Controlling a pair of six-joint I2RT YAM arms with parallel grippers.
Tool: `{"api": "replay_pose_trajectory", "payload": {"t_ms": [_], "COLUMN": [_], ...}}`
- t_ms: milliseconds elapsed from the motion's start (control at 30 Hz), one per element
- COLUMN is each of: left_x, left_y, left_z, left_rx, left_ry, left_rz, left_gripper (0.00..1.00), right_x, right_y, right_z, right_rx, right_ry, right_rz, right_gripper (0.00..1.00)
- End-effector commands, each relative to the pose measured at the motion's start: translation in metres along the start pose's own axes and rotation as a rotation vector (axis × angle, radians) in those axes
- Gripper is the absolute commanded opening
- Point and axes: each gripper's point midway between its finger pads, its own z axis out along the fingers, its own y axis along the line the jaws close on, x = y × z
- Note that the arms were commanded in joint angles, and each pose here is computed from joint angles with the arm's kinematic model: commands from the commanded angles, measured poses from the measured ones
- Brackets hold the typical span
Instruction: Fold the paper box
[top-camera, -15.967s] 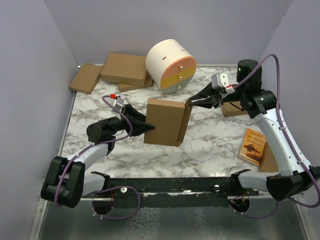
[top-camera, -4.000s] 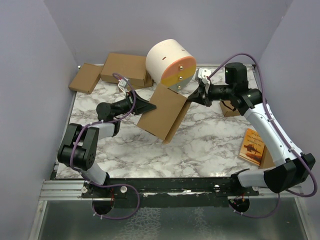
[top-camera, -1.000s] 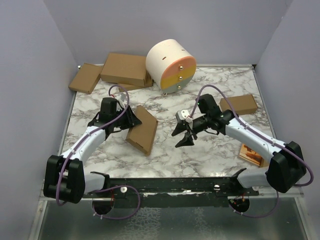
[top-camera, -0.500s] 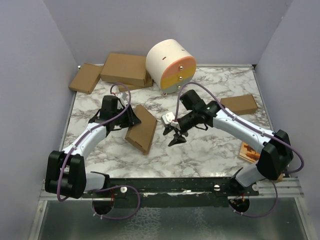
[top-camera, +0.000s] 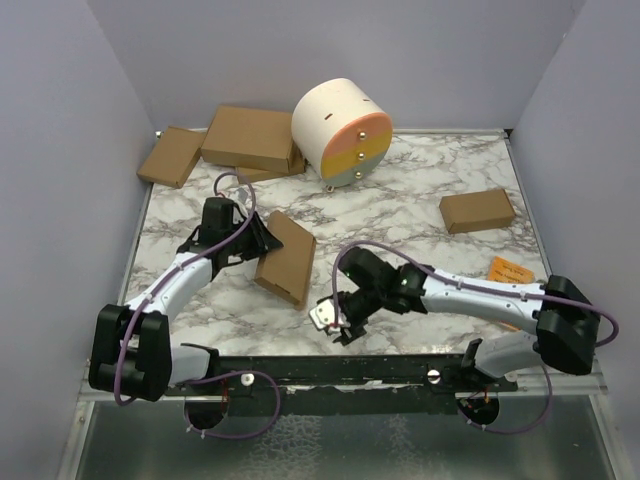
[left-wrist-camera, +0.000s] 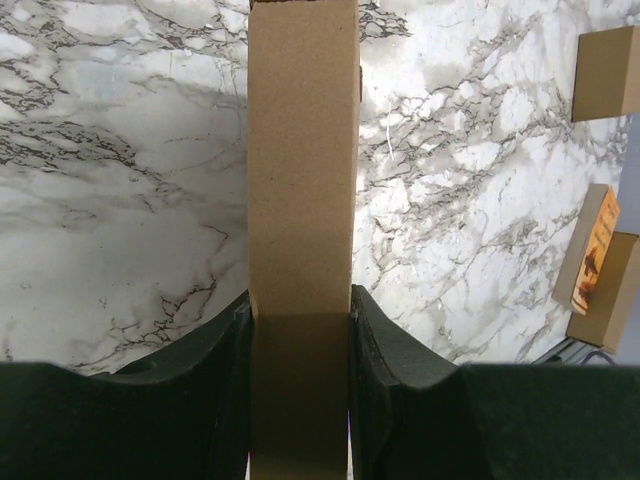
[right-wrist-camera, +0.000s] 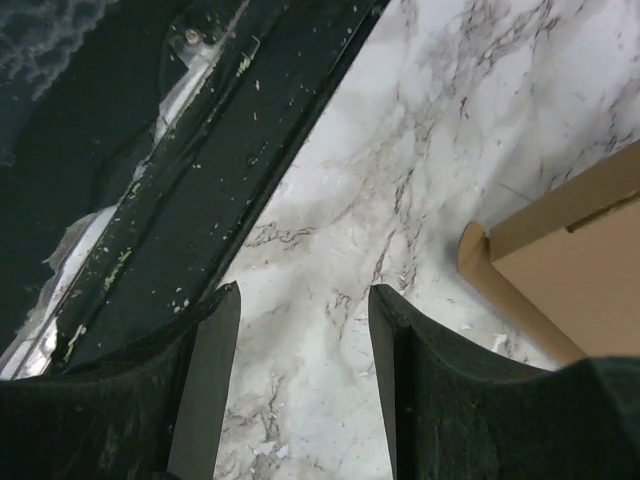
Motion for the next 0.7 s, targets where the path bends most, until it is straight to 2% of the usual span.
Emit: {"api": "replay_pose_trajectory", "payload": {"t_ms": [0,100,267,333,500,667], "left_x": [0.039,0.046,0.045,0.042,0.041,0.046], "left_y": [0.044,0.048,0.056,0.055,0.060,0.059], "left_z": [0.003,0.005,0.005,0.006,0.010,0.014], "left_rx": [-0.145,-0.120,-0.076,-0.055,-0.038,0.007], "left_ry": [0.092,0.113,0.129,0.135,0.180,0.221], "left_rz": [-0.112,-0.131,-0.165,-0.167,-0.175,-0.177], "left_gripper": [0.00,0.00,0.00,0.00,0.00,0.00], "right_x": [-0.006,0.002,-0.002,-0.005,-0.003,0.011], "right_y": [-0.053,-0.063,-0.065,-0.069,-0.055,-0.072], "right_z": [0.008,0.011,0.021,0.018,0.029,0.036], "right_rx": [0.357,0.493,0.593,0.650,0.600,0.651], "right_ry": [-0.038,-0.093,-0.202,-0.256,-0.308,-0.267], "right_rz": [0.004,0.013,0.026,-0.023,-0.066,-0.032], "right_gripper": [0.52,0.44,0.42,0.42,0.42,0.43]}}
